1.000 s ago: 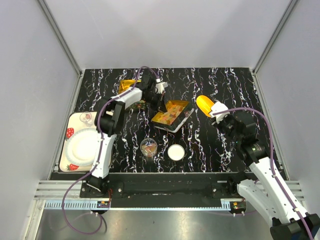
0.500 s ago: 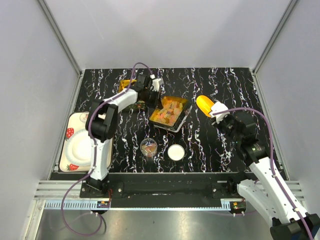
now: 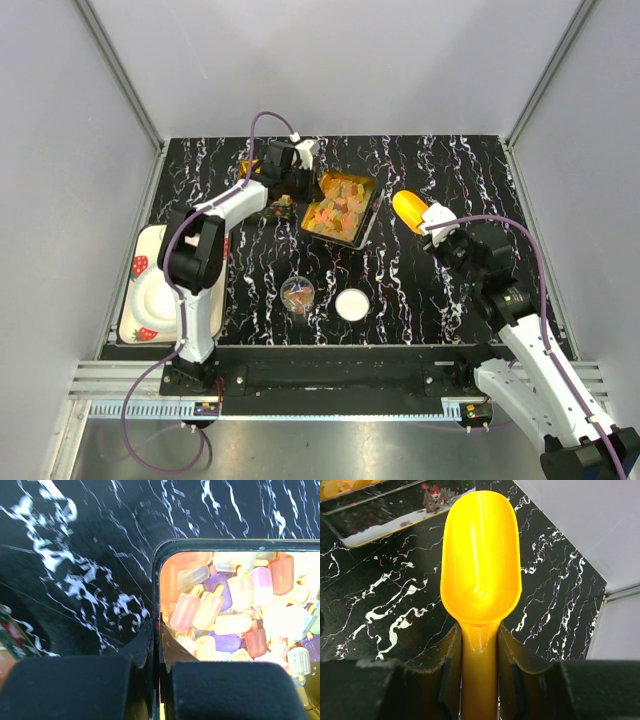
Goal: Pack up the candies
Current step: Adjust the storage box at the center of the board.
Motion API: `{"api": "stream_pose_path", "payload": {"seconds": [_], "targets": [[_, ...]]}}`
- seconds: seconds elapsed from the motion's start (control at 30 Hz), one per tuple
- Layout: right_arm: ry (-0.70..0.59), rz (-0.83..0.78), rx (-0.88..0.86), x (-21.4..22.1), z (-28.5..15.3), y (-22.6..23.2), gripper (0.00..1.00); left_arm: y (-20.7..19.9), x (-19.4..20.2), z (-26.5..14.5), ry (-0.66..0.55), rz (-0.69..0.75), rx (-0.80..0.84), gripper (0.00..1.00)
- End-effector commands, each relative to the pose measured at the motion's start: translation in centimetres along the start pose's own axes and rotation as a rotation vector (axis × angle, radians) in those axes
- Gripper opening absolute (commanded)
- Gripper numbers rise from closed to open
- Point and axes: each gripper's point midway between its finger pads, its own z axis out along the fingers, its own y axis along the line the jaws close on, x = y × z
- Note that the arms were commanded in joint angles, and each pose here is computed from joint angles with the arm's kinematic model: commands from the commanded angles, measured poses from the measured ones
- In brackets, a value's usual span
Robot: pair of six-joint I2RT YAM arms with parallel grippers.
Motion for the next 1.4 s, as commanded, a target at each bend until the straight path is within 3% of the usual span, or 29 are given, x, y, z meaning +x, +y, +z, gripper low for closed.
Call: {"api": "stream_pose_path", "payload": {"seconds": [0.0,0.23,0.67,1.2,1.37], "targets": [[-0.039,0.008,0.007,-1.0,0.1,-0.3,0.00,-1.9,-7.0,-2.8,-0.247,0.090,-0.008,0.00],[-0.037,0.006,0.013,-1.0,0.1,-0.5,0.00,0.0,-7.9,-2.2,-0.310,0.120,-0.097,0.00],[-0.015,-0.050,0.014,-3.0,-0.7,-2.0,0.00,-0.1,-10.5,-4.4,-0.433,0.185,-0.173,0.00],[-0.020,-0.056,-0.127,-10.3,1.0,-3.6,0.00,-1.7,-9.6,-4.3,-0.465,0.167,-0.089,0.00],[0.055,-0.202,-0.128,-10.9,3.1,-1.9,0.00,-0.5,-8.3,-3.6,-0.420,0.175,-0.140,0.00]]}}
